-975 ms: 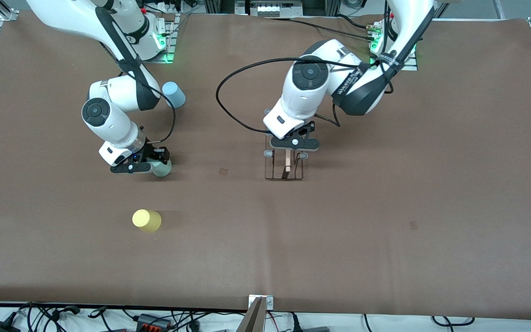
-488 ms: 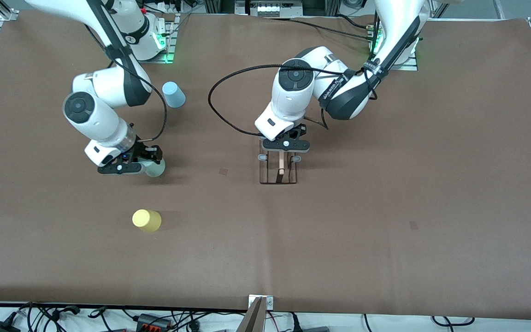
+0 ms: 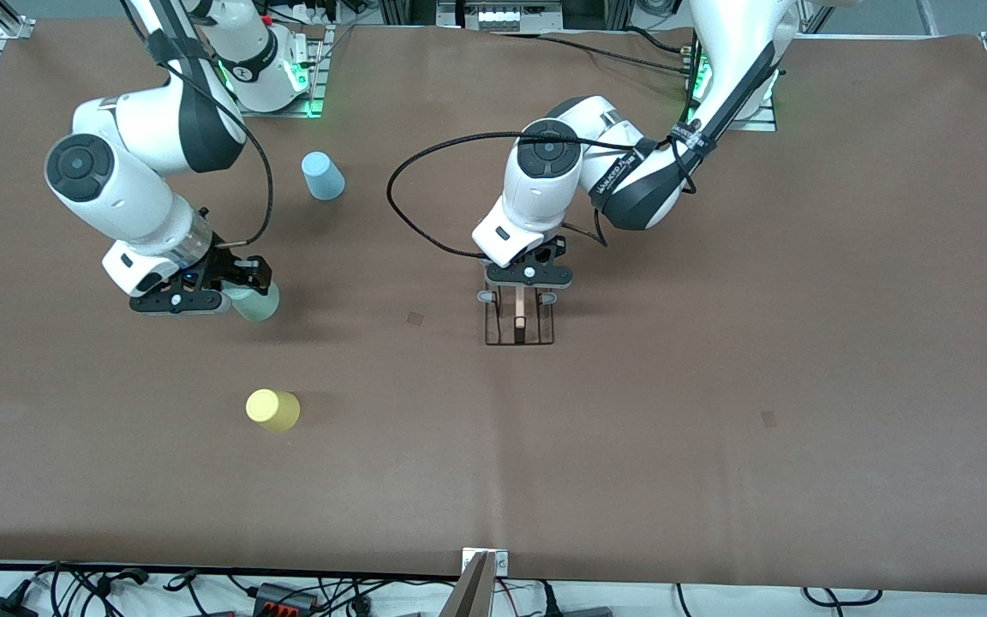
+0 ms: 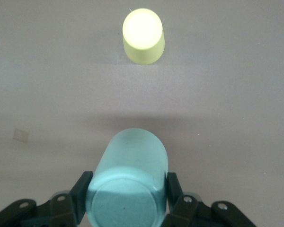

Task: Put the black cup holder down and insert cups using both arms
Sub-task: 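Lift the teal cup with the right gripper while the left gripper withdraws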

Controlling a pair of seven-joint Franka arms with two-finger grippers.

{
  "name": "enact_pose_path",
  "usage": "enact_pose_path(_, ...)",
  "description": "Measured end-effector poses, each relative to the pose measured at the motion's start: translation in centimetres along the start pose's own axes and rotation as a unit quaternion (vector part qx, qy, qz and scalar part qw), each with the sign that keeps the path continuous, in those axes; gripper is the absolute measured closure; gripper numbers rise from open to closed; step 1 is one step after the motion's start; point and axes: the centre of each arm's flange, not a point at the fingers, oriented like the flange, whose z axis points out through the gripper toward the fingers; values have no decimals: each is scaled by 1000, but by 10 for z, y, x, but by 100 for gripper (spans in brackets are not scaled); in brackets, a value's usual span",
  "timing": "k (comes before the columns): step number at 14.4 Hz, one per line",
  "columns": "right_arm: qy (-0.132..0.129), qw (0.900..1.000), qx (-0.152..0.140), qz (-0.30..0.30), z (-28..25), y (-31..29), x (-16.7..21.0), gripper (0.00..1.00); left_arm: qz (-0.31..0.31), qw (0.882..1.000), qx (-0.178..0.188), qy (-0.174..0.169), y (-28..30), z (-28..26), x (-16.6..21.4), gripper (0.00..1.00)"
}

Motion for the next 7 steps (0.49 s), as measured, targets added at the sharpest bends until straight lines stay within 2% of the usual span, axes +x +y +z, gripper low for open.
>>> enact_pose_path(4, -8, 1000, -2, 1, -33, 0, 7, 32, -8, 1000, -8, 13, -5, -16, 12, 40)
enact_pose_path(7, -20, 1000, -3, 5, -51, -3, 4, 32, -13, 999, -8, 34, -28, -53, 30, 10)
